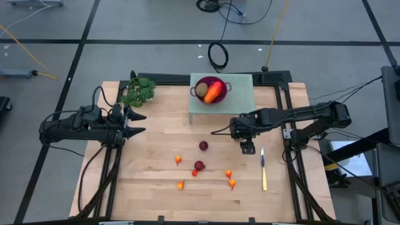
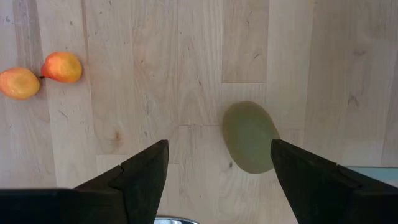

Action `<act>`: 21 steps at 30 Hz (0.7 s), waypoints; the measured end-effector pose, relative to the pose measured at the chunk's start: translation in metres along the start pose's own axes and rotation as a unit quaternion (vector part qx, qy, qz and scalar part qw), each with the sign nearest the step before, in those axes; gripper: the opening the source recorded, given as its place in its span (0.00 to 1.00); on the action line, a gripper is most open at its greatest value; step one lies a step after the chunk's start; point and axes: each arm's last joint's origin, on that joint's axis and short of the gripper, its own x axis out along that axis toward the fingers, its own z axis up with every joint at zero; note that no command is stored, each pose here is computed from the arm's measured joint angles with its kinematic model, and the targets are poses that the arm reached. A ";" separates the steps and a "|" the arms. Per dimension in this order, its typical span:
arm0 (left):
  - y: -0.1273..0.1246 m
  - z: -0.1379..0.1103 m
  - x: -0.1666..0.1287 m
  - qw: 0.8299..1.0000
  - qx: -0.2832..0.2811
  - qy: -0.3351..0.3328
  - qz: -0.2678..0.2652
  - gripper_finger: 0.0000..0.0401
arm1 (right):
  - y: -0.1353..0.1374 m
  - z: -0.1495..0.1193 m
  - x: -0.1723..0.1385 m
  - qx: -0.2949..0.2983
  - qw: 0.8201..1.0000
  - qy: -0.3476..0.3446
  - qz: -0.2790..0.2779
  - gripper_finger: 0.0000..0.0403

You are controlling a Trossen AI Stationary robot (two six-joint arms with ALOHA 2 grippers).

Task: Pick & Place Fruit
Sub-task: Put the kiwi into the strainer bowl

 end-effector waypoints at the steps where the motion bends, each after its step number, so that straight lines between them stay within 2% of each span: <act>1: 0.000 0.000 0.000 1.000 0.000 0.000 0.000 0.68 | 0.000 0.000 0.000 0.000 1.000 0.000 0.000 0.69; 10: 0.000 0.000 0.000 1.000 0.000 -0.001 0.000 0.68 | 0.000 0.003 0.000 0.000 1.000 -0.015 0.000 0.69; 15: 0.000 0.000 0.000 1.000 0.001 -0.001 0.000 0.68 | 0.000 0.012 -0.001 0.000 0.998 -0.063 0.001 0.69; 21: 0.000 0.000 0.000 1.000 0.001 0.000 0.000 0.68 | 0.001 0.029 -0.004 0.002 0.989 -0.150 0.004 0.69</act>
